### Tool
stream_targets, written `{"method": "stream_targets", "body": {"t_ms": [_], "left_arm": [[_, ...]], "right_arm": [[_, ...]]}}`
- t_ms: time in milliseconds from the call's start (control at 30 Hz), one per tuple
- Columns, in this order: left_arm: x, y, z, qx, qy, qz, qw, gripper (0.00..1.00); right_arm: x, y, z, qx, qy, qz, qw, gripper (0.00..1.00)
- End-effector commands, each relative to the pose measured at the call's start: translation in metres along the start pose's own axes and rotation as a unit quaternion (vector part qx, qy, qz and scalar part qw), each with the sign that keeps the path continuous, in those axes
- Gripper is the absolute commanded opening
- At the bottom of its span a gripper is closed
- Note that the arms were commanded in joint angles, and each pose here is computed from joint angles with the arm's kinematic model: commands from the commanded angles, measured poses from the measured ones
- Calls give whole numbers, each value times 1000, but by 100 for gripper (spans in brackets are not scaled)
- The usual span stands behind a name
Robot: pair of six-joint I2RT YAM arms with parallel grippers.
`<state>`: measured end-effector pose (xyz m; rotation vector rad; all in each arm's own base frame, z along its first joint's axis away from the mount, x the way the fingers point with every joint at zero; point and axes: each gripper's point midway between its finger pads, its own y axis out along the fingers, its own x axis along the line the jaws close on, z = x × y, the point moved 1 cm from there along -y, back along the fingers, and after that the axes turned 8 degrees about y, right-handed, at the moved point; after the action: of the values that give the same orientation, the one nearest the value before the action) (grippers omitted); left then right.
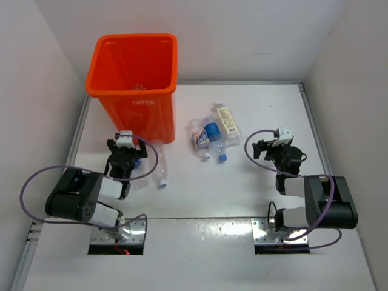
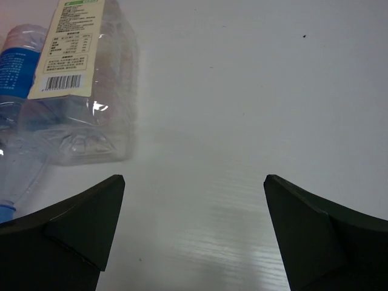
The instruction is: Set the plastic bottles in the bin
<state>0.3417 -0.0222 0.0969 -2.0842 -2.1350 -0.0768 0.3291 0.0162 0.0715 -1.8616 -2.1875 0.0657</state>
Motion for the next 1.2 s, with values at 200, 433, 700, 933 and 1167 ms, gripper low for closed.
{"method": "stream_targets", "body": {"t_ms": [200,433,700,933,1167], "left_arm": [[-10,38,-13,145,24,31,989,100],[11,-23,-62,35,-13,-8,999,100],[39,-75,-73,73,-117,-90,986,100],[26,-75,-39,174,-263,-128,940,100],[-7,-74,15,247,-271,-73,927,100]], "right_arm": [[9,3,-17,-34,-21,-8,999,100],[9,3,-17,-34,-21,-8,999,100],[12,6,-25,-30,-31,-3,999,100],[51,43,-76,121,-75,-56,988,100],[44,45,-72,174,-56,-36,983,100]]}}
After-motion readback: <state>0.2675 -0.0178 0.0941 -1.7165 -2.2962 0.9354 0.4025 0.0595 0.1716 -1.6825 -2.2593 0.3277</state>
